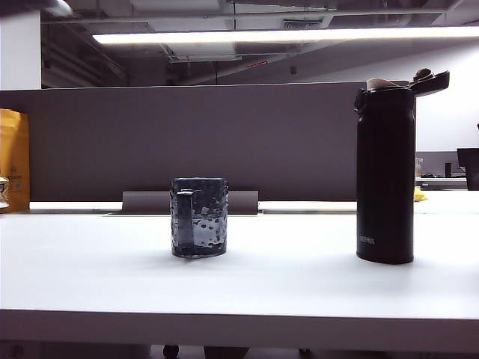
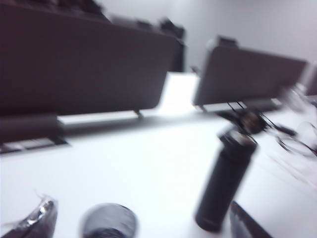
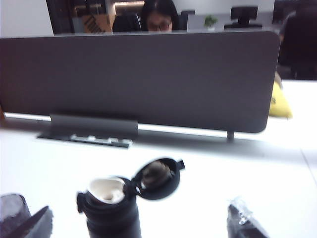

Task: Pick up the black thermos, pour some water into the cup, then place the black thermos back on the table.

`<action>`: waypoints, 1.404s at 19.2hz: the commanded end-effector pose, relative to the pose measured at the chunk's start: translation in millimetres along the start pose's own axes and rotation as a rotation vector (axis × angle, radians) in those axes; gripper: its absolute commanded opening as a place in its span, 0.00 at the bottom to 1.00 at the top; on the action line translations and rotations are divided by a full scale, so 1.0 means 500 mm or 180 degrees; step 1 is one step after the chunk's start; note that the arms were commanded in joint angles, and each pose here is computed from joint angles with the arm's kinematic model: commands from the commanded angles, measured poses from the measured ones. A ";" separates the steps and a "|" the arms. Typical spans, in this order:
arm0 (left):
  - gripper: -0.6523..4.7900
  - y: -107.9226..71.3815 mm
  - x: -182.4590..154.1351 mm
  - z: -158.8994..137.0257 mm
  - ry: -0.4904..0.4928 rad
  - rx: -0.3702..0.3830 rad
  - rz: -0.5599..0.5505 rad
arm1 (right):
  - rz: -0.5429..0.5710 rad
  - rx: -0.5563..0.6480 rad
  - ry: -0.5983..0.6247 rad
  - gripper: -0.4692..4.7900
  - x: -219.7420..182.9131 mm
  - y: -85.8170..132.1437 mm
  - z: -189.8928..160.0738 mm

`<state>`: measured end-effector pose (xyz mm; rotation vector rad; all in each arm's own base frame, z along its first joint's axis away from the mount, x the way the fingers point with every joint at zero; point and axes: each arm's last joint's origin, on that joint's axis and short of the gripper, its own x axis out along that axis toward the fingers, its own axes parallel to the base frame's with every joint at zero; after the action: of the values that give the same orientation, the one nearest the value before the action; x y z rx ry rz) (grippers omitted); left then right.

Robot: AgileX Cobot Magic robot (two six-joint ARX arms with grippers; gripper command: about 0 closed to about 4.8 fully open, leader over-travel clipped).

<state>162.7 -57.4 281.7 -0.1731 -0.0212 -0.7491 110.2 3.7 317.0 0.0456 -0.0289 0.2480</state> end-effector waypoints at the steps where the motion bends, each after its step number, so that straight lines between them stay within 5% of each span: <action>1: 1.00 -0.035 0.043 0.007 -0.0093 0.0128 -0.0264 | 0.0135 0.0042 0.0140 1.00 0.020 0.004 -0.017; 4: 1.00 -0.070 0.077 -0.001 0.0140 0.0254 -0.0533 | 0.0292 0.0063 0.0286 1.00 0.044 0.026 -0.065; 8: 1.00 -0.087 0.097 -0.010 0.0395 0.0422 -0.0470 | 0.0335 0.0037 0.0158 1.00 0.065 0.058 -0.138; 16: 1.00 -0.082 0.119 -0.040 0.0636 0.0376 -0.0456 | 0.0204 -0.0007 0.0546 1.00 0.129 0.072 -0.238; 27: 1.00 -0.079 0.121 -0.059 0.0882 0.0364 -0.0440 | 0.0170 0.0003 0.0562 1.00 0.240 0.071 -0.304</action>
<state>178.8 -131.1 262.3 0.0356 0.1898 -0.9007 217.4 73.5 169.9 0.0205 0.1789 0.3053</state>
